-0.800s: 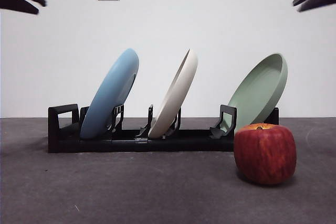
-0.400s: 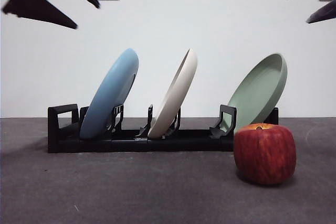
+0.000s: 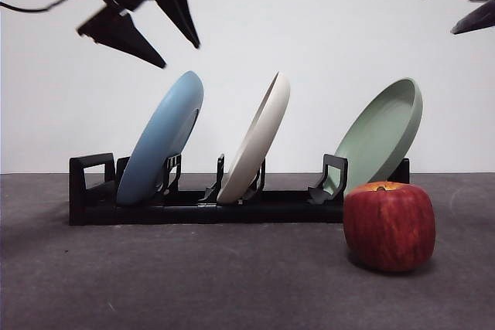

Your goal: Take the blue plate from the plate rack,put the plate on the table,take the apple from the table,put the apple in the plate

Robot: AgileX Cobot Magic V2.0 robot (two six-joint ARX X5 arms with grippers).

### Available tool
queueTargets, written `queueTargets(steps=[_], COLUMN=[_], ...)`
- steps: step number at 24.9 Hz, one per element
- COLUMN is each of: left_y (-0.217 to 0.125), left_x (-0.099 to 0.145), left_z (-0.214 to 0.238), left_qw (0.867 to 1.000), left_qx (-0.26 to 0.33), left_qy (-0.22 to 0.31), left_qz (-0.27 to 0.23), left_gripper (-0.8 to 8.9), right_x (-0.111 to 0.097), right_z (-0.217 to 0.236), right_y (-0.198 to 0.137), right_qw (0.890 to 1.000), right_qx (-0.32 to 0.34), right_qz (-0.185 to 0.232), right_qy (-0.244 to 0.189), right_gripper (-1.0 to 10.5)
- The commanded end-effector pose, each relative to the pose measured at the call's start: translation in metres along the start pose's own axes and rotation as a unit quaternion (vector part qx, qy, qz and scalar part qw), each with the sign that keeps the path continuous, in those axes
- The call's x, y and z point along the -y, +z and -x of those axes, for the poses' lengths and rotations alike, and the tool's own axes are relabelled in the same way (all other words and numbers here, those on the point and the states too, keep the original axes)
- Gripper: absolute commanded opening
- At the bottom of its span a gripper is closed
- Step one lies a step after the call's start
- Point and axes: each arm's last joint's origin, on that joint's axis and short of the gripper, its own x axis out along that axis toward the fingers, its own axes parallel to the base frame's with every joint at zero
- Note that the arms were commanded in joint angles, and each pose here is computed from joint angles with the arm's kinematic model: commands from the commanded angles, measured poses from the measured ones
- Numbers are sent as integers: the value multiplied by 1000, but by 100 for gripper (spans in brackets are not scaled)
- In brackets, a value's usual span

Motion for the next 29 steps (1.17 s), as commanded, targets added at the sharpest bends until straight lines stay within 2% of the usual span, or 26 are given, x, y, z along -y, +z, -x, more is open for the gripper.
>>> queueTargets(steps=[1,9,11,13,18,24,29], left_y=[-2,-11,-10,-10,-10,2,1], left_x=[-1,-3,0,4,11,38,74], left_z=[-17,-43,-44,-45,-42,12,101], left_qw=[1000,998,998,999,998,998,989], left_qx=[-23,-54,-48,-45,-42,21,90], left_qy=[2,34,36,25,20,1,-28], left_qz=[-5,-5,-10,-15,-34,-59,-114], left_gripper=[321,302,228,13,-9,-8,-8], right_x=[-1,-1,-1,-1,0,1,1], right_z=[0,0,0,0,0,0,0], right_y=[2,2,2,2,2,2,0], right_qw=[1000,1000,1000,1000,1000,1000,1000], right_qx=[3,4,3,4,6,7,-1], right_qz=[8,8,8,8,8,8,1], right_qy=[2,1,1,1,-16,-25,-26], right_gripper=[285,285,285,285,284,285,285])
